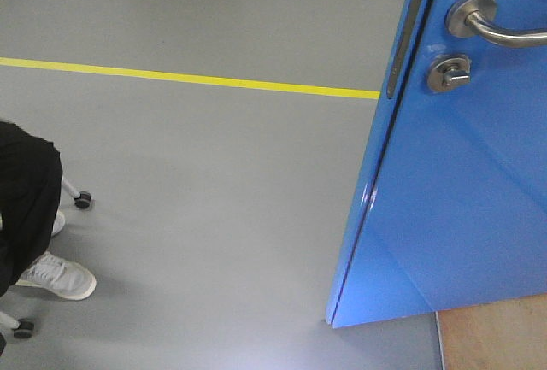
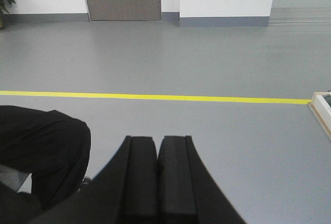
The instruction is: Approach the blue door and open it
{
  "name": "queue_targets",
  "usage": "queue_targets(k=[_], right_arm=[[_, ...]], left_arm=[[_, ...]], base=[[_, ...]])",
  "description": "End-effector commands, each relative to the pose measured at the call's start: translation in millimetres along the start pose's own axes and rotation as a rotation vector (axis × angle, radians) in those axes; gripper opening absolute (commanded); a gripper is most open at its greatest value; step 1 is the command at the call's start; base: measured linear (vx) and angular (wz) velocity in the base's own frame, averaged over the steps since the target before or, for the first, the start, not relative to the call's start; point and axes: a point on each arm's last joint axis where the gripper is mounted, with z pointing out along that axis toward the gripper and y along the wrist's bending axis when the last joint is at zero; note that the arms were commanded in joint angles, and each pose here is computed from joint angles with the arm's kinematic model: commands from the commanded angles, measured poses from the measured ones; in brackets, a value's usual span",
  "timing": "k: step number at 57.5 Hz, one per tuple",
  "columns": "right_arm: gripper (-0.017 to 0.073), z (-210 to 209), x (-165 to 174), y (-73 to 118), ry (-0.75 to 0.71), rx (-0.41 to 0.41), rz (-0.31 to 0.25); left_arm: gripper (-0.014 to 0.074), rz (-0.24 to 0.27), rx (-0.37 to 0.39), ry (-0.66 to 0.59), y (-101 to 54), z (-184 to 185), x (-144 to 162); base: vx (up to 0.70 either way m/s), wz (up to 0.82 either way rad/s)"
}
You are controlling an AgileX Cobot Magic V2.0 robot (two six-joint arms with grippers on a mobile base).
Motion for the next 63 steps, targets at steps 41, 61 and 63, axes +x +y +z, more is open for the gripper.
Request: queue_targets(k=[41, 61, 63], right_arm=[[0.0012, -3.8, -14.1, 17.6, -0.083, -0.013, -0.023], [0.0012, -3.8, -14.1, 17.6, -0.083, -0.013, -0.023], [0.0012, -3.8, -14.1, 17.6, -0.083, -0.013, -0.023]], left_arm=[[0.0073, -0.008, 0.007, -0.122, -0.1, -3.9, -16.6], [0.0073, -0.008, 0.007, -0.122, -0.1, -3.9, -16.6], [0.0073, -0.008, 0.007, -0.122, -0.1, -3.9, -16.6]], base=[[0.26, -0.03], [0.21, 0.00], [0.16, -0.07]])
